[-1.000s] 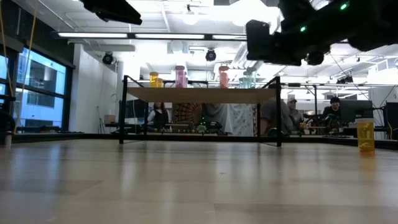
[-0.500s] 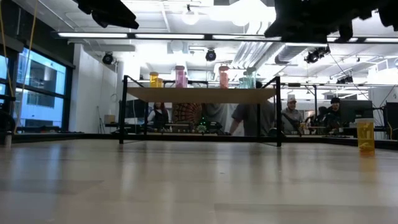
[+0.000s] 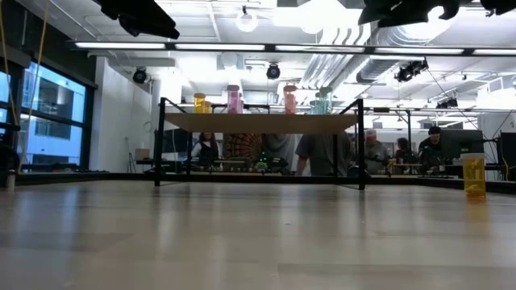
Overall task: Pick and place medicine bottles onto shelf by color
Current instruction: Put the blue pill bottle on the shelf aligned with other blue pill bottles, then adjust the blue pill bottles on the shelf
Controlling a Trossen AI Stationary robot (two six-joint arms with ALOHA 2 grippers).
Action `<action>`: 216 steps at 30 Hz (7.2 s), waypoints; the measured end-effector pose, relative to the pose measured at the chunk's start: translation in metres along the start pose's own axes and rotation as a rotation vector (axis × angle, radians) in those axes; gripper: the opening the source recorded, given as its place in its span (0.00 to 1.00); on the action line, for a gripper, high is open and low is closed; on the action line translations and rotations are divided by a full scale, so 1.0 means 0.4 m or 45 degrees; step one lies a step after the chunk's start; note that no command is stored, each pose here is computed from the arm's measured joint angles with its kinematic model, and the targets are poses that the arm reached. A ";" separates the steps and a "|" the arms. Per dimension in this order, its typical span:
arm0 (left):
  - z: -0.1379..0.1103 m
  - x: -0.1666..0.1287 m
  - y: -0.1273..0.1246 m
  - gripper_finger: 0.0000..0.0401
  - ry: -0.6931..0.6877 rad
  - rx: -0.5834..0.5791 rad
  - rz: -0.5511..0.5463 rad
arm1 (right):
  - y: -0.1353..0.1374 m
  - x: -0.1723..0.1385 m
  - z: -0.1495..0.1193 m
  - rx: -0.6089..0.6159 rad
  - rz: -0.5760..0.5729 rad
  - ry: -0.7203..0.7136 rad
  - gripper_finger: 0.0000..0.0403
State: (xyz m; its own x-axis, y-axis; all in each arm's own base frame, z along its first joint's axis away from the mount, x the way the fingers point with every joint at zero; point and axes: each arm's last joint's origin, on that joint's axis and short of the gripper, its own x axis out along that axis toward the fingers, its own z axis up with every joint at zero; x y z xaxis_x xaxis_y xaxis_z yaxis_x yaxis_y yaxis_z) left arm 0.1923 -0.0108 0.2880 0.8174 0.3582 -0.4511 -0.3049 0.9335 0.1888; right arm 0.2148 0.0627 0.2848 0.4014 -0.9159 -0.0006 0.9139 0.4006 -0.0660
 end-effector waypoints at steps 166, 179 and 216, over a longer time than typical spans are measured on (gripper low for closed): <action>0.009 0.000 0.000 0.50 -0.043 -0.055 0.006 | 0.061 0.208 -0.070 0.184 0.681 0.626 0.54; 0.009 0.000 0.000 0.50 -0.043 -0.002 0.009 | 0.156 0.192 -0.146 -0.054 0.571 0.461 0.54; 0.008 0.000 0.000 0.50 -0.040 0.014 0.009 | -0.222 0.341 0.067 -0.443 0.758 0.212 0.54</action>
State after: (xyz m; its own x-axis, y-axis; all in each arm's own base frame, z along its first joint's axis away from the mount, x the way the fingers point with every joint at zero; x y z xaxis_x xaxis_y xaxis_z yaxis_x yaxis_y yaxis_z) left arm 0.1940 -0.0108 0.2909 0.8300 0.3642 -0.4224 -0.3055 0.9305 0.2019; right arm 0.1902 -0.0971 0.3173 0.7869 -0.5465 -0.2866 0.4583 0.8285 -0.3217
